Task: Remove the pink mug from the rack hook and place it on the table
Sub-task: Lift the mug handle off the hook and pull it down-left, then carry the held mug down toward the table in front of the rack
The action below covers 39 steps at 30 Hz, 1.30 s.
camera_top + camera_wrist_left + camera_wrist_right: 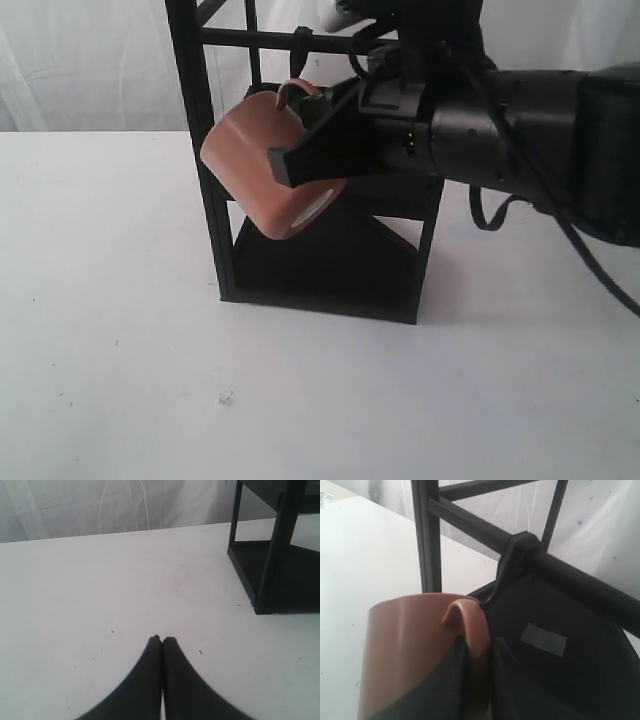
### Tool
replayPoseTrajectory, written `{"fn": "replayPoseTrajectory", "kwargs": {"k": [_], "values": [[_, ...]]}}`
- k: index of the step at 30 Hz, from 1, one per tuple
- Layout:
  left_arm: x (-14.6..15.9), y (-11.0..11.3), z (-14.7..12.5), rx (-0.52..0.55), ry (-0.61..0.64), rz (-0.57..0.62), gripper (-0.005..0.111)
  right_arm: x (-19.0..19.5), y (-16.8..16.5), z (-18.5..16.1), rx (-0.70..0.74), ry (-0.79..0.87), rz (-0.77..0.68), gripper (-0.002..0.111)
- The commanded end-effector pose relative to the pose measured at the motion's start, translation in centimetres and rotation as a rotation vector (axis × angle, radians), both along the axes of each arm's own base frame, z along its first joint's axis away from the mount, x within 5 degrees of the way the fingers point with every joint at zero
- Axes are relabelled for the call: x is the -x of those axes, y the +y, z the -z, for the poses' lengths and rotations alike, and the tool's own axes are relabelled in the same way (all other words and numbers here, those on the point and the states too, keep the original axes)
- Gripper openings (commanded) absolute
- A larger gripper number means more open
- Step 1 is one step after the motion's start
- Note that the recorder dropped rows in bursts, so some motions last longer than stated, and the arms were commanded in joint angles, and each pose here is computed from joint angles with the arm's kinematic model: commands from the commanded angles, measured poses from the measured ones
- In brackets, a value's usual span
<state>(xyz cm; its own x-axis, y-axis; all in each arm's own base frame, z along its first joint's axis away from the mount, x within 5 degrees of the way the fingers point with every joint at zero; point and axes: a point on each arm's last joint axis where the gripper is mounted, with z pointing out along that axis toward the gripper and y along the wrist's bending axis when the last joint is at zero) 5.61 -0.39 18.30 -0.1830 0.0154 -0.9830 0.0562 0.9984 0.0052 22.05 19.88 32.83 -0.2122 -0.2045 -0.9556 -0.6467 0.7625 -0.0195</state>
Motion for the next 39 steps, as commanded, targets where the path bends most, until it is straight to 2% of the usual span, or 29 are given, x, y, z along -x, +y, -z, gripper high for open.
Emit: {"fn": "replayPoseTrajectory", "kwargs": {"k": [1,6,10,15,20,24,39], "values": [[0.0,0.0,0.1,-0.001,-0.002,0.003,0.0,1.9,-1.3,-1.0,-0.044,-0.028,-0.037,0.0],[0.0,0.0,0.1,-0.001,-0.002,0.003,0.0,4.0,-2.5,-0.3,-0.057,-0.022,-0.093,0.0],[0.0,0.0,0.1,-0.001,-0.002,0.003,0.0,6.3,-3.0,1.7,-0.041,-0.004,-0.236,0.0],[0.0,0.0,0.1,-0.001,-0.002,0.003,0.0,7.4,-3.3,3.3,-0.012,0.01,-0.302,0.0],[0.0,0.0,0.1,-0.001,-0.002,0.003,0.0,8.7,-2.8,3.9,-0.014,-0.011,-0.463,0.0],[0.0,0.0,0.1,-0.001,-0.002,0.003,0.0,8.3,-3.0,4.0,0.007,-0.009,-0.406,0.0],[0.0,0.0,0.1,-0.001,-0.002,0.003,0.0,8.4,-3.0,4.1,-0.032,0.04,-0.394,0.0]]}}
